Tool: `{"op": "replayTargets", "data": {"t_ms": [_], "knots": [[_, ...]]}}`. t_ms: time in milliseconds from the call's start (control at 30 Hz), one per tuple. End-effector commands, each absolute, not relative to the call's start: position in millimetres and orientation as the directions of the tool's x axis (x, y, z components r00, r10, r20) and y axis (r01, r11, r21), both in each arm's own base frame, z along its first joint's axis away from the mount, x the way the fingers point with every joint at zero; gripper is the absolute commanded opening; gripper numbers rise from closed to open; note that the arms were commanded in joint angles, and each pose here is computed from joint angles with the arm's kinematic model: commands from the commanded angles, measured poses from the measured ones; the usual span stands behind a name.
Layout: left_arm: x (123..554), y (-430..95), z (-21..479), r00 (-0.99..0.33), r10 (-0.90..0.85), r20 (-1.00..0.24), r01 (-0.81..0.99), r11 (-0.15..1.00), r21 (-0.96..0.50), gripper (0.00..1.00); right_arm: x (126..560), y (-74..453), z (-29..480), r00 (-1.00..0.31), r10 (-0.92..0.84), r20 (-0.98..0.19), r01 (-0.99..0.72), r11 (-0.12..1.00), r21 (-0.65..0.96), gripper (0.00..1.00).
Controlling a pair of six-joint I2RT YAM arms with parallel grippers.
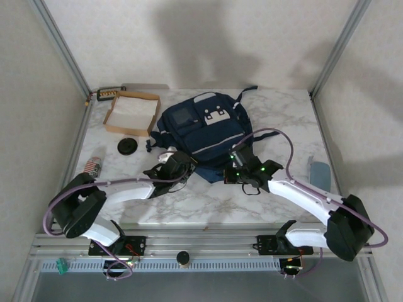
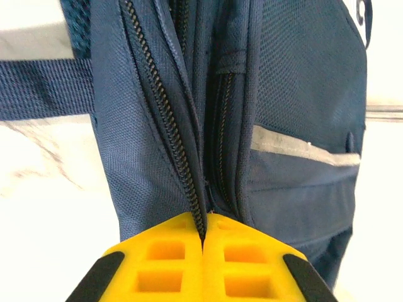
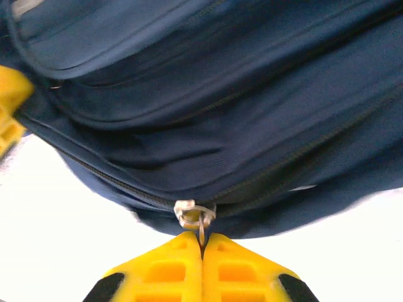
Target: Pack the student bag
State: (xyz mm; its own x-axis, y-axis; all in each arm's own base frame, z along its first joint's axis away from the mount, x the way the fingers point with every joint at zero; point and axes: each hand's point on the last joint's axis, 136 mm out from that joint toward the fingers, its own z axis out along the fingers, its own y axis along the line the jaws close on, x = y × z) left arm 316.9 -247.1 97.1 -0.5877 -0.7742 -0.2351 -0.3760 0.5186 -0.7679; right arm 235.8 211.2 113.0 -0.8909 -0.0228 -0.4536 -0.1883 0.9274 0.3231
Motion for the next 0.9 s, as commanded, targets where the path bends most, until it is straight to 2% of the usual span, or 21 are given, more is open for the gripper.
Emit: {"op": "replayTargets", "data": {"t_ms": [0,100,167,333,367,433,467,600,667,867], "knots": [[325,-171,90,-0.507,-0.746,-0.432,-0.412,0.65,-0.639,0.0,226,174,96,-0.921,-0.042,-0.386,-0.141,0.963,0.229,0.0],[336,-135,95,-0.507,-0.718,-0.477,-0.415,0.689,-0.594,0.0,233,172,98,-0.911,-0.077,-0.405,-0.165,0.968,0.187,0.0],[343,-110,100,-0.495,-0.705,-0.508,-0.429,0.707,-0.563,0.0,237,185,101,-0.905,-0.106,-0.411,-0.21,0.953,0.218,0.0],[354,-121,117,-0.556,-0.674,-0.486,-0.328,0.715,-0.617,0.01,235,235,108,-0.892,-0.148,-0.428,-0.32,0.874,0.366,0.0],[354,-123,119,-0.56,-0.68,-0.473,-0.322,0.705,-0.632,0.13,235,244,109,-0.886,-0.16,-0.434,-0.342,0.859,0.381,0.0],[349,-125,122,-0.567,-0.682,-0.462,-0.313,0.697,-0.645,0.46,237,251,109,-0.877,-0.171,-0.449,-0.362,0.85,0.383,0.0],[344,-123,122,-0.565,-0.691,-0.45,-0.328,0.689,-0.647,0.53,237,255,110,-0.872,-0.182,-0.455,-0.378,0.842,0.386,0.0],[319,-118,119,-0.533,-0.759,-0.374,-0.369,0.607,-0.704,0.57,223,288,123,-0.83,-0.243,-0.501,-0.488,0.752,0.444,0.01],[305,-120,114,-0.528,-0.783,-0.329,-0.385,0.566,-0.729,0.58,214,308,133,-0.808,-0.258,-0.53,-0.536,0.695,0.48,0.15],[281,-152,107,-0.559,-0.802,-0.211,-0.391,0.479,-0.786,0.6,202,346,129,-0.796,-0.259,-0.547,-0.573,0.612,0.545,0.27]]}}
